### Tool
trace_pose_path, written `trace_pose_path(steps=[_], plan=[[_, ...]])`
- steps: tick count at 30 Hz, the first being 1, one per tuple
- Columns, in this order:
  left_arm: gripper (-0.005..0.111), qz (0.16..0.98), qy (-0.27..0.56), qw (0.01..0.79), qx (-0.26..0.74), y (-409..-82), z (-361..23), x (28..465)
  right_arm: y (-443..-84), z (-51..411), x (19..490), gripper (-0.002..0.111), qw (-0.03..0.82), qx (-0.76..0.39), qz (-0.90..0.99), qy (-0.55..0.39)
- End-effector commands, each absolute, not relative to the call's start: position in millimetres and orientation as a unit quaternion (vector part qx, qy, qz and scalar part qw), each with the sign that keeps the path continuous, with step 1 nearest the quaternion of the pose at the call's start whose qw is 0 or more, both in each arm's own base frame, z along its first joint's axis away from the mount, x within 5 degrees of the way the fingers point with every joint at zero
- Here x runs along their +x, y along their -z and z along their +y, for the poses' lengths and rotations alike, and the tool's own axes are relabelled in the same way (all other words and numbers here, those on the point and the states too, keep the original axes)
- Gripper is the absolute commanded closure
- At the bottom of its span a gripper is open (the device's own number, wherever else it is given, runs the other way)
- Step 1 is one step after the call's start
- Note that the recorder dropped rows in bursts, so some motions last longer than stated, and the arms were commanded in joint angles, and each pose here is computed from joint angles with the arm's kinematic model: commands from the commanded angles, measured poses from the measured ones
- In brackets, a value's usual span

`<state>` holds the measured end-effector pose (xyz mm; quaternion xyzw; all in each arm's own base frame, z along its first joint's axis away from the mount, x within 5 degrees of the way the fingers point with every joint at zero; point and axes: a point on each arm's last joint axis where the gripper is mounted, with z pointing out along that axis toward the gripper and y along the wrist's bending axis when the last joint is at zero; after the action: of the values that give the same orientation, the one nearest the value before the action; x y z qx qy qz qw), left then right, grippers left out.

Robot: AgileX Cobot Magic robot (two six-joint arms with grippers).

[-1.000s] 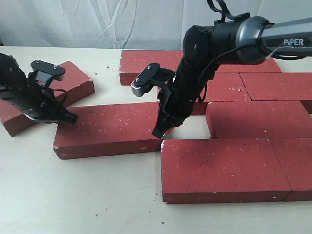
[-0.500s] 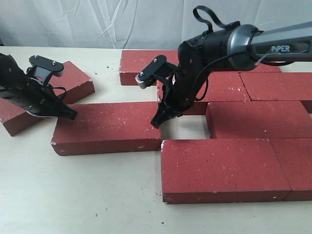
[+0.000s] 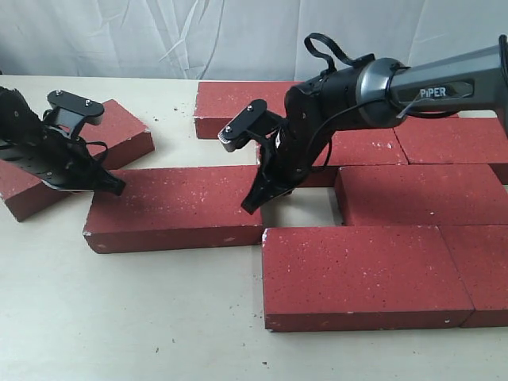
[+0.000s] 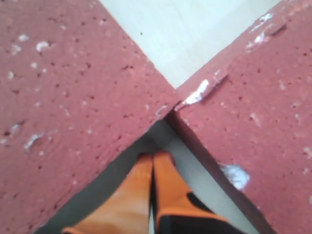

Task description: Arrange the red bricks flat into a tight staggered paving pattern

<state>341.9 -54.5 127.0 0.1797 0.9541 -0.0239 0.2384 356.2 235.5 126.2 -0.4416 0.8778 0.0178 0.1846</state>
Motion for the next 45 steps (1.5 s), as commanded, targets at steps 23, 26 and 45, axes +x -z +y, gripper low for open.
trace_pose_path(steps=[23,26,45], plan=[[0.107,0.957,0.029,0.226,0.177,-125.4,-54.6,340.6,-152.3,248.1,332.7,0.109,0.154,-0.488,0.859,-0.019],[0.107,0.957,0.031,0.235,0.167,-126.2,-54.8,342.1,-153.9,250.3,336.8,0.109,0.180,-0.485,0.856,-0.022],[0.107,0.960,0.041,0.222,0.163,-125.2,-57.4,339.5,-158.4,238.9,336.9,0.109,0.158,-0.495,0.854,0.034]])
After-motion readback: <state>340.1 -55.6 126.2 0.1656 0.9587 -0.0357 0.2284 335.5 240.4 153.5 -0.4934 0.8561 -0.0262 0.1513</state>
